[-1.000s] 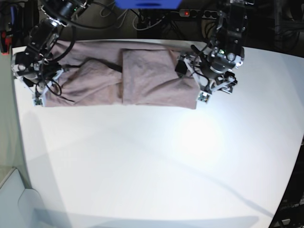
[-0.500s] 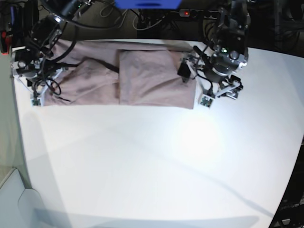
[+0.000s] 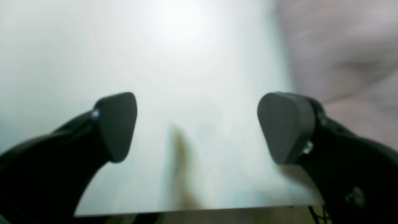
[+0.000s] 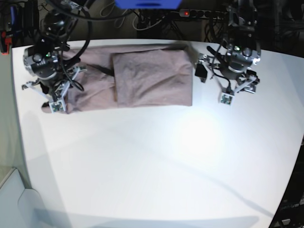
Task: Layout the t-shirt on the table in an organized manner, then fold the t-shirt properly
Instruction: 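Lift the strip end with the right gripper and fold it over the left half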
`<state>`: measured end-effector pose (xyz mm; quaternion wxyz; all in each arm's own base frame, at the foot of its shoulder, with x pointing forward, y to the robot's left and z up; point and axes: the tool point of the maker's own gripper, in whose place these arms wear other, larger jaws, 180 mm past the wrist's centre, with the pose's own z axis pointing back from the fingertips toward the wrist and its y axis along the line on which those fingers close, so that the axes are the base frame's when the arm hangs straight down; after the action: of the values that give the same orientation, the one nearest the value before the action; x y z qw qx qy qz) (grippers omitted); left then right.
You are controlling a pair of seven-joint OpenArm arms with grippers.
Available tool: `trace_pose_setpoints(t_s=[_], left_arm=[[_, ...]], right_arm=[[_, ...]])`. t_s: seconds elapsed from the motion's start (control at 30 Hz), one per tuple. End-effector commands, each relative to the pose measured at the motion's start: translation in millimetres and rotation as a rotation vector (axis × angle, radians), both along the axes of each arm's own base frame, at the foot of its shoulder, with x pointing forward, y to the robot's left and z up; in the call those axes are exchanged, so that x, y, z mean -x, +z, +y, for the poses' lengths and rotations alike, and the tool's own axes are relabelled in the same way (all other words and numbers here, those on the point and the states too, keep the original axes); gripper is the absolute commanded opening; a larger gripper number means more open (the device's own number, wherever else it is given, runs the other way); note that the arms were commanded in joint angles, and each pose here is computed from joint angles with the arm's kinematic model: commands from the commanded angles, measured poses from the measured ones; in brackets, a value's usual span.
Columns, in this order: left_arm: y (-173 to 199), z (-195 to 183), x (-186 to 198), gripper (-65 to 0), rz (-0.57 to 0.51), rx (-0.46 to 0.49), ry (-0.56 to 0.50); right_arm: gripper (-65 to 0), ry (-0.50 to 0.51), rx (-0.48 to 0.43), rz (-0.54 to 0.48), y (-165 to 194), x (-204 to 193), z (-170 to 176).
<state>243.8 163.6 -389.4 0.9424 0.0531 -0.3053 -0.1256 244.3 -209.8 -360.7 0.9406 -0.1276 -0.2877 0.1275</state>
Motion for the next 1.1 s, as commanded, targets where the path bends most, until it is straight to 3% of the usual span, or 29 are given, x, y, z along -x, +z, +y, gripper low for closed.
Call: trace_pose_setpoints(t_s=[0.0, 0.2, 0.4, 0.77, 1.07], left_arm=[[11.7, 5.0, -9.4, -1.8, -0.052, -0.001, 0.013], [15.4, 53.9, -5.2, -1.7, -0.058, -0.046, 0.14], [-19.7, 67.6, 12.4, -1.7, 0.052, -0.043, 0.186], [-34.4, 40.1, 16.1, -1.7, 0.084, 0.033, 0.196], [-38.8, -4.9, 12.6, -1.7, 0.097, 0.07, 0.086]], right_arm=[[-65.0, 0.015, -0.002, -0.034, 7.4, -5.8, 4.6], [-65.0, 0.131, -0.027, -0.033, 4.6, -9.9, 41.2], [-65.0, 0.281, -0.052, -0.052, 11.6, -16.8, 91.2], [-65.0, 0.521, -0.106, -0.093, 24.3, -19.6, 172.6], [-65.0, 0.702, -0.153, -0.104, 31.7, -1.7, 233.4]])
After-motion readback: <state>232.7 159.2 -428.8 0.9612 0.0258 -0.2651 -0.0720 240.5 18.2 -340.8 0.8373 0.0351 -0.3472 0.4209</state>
